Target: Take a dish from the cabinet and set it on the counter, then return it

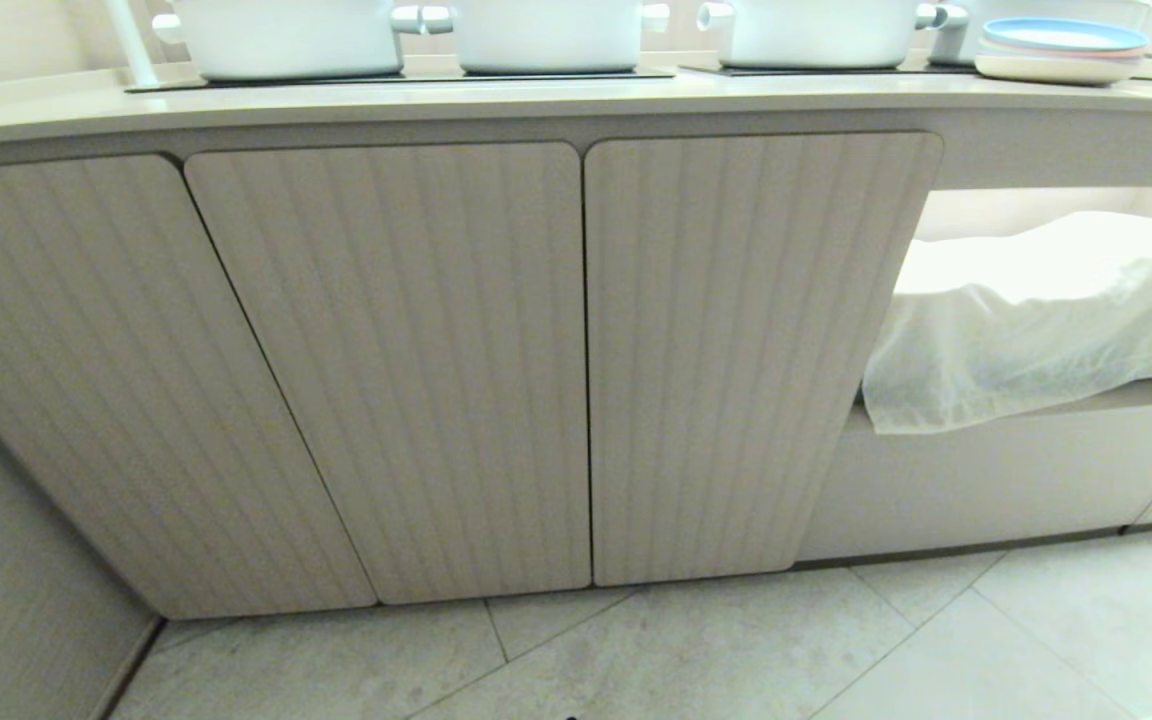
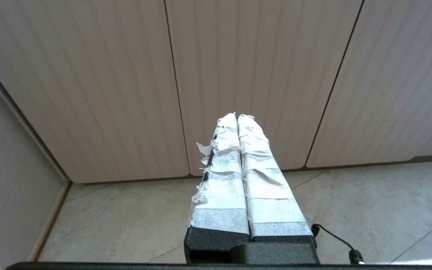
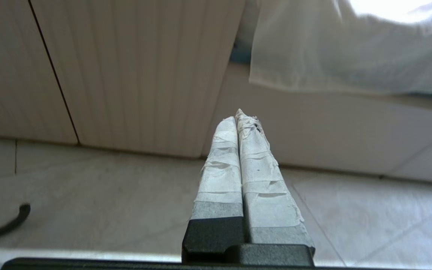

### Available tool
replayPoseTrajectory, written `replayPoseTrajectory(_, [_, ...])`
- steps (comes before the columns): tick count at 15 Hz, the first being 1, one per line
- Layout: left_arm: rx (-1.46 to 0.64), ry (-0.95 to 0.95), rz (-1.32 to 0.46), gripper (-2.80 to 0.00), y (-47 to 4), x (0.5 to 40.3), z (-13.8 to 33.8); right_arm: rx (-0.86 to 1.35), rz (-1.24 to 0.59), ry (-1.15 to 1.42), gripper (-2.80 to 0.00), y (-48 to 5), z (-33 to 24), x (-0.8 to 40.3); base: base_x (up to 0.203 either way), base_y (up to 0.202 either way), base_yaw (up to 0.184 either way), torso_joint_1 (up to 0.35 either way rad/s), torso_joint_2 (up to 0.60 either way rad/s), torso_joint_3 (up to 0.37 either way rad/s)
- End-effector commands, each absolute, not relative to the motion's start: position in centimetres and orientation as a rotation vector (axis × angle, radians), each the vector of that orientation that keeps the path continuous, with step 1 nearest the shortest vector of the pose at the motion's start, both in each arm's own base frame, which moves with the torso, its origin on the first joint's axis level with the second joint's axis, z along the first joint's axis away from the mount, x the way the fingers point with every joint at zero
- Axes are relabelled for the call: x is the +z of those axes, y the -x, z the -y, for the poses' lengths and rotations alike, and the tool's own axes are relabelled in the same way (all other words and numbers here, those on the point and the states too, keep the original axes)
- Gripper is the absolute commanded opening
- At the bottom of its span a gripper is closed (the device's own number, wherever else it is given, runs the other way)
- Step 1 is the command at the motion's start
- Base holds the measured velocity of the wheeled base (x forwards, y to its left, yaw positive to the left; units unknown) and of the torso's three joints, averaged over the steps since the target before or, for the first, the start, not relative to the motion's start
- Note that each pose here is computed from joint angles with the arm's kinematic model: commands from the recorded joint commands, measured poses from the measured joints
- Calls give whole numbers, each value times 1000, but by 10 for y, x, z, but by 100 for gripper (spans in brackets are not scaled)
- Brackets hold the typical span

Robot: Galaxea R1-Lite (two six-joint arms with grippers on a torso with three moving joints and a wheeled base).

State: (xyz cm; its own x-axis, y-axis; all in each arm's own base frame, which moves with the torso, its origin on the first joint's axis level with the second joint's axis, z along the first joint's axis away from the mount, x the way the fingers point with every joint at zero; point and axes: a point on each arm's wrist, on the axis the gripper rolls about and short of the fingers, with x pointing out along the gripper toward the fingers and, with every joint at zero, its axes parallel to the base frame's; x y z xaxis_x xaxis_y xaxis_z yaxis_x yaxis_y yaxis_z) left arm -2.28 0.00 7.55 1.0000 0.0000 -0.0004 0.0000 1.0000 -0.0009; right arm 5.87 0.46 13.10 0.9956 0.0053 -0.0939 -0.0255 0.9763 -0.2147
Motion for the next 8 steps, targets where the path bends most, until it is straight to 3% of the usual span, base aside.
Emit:
replayPoseTrajectory(1, [0,2,0,-280,23,75,0,-3,-71,217,-280,-42,-2,126,0,0,0,0,0,0])
replayPoseTrajectory(8, [0,2,0,-280,23,75,0,-6,-161,208,-280,-7,-1,96,0,0,0,0,0,0])
